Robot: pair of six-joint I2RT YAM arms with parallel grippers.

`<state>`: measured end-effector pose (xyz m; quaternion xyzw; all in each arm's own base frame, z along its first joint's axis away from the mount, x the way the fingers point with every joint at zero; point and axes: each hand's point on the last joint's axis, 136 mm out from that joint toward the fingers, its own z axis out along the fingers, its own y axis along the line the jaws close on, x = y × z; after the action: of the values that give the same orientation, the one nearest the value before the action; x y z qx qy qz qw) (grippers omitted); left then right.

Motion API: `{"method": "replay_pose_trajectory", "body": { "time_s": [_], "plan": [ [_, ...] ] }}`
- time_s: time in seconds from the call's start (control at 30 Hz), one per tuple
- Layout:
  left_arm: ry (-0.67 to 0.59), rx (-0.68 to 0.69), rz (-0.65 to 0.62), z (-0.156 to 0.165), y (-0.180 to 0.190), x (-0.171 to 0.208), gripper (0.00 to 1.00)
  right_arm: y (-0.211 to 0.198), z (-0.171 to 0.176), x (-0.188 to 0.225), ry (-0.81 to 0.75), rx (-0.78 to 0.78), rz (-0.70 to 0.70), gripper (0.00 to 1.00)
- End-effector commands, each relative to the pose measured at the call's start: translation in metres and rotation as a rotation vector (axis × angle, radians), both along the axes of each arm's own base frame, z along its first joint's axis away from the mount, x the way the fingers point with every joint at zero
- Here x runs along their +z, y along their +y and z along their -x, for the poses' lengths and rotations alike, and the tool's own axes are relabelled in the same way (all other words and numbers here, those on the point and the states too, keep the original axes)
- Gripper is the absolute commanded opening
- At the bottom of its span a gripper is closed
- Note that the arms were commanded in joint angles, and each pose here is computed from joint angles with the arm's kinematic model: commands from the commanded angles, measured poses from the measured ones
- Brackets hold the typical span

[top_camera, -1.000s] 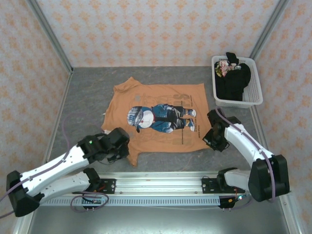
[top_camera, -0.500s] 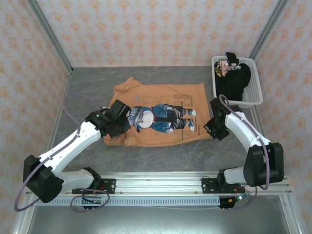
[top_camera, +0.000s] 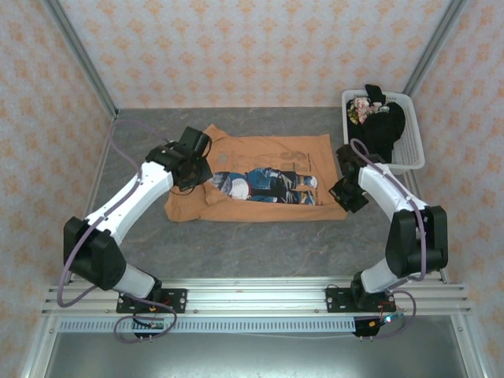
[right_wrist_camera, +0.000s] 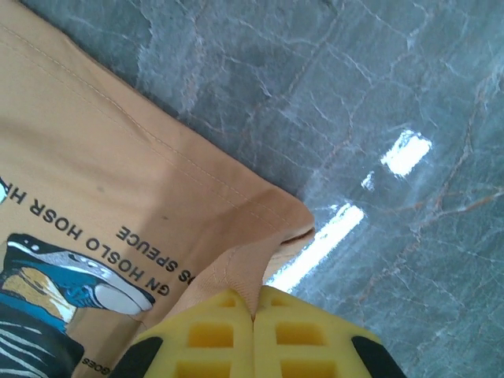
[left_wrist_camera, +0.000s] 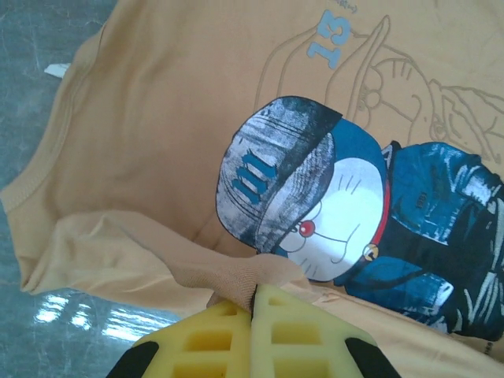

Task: Fold and stack the t-shirts

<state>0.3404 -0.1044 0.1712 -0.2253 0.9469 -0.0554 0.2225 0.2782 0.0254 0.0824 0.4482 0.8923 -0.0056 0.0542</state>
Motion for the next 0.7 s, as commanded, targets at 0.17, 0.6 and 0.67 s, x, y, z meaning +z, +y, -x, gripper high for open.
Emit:
{"method": "replay_pose_trajectory", "body": {
  "time_s": [0.17, 0.6, 0.67],
  "plan": [
    [-0.029, -0.017, -0.105, -0.034, 0.014, 0.007, 0.00, -0.012, -0.021, -0.006, 0.027, -0.021, 0.074, 0.00],
    [0.013, 0.013, -0.186, -0.047, 0.034, -0.006, 0.00, -0.013, -0.051, -0.010, 0.022, -0.012, 0.101, 0.00],
    [0.019, 0.021, -0.195, -0.049, 0.037, -0.007, 0.00, -0.014, -0.055, -0.011, 0.024, -0.011, 0.107, 0.00]
  ]
}}
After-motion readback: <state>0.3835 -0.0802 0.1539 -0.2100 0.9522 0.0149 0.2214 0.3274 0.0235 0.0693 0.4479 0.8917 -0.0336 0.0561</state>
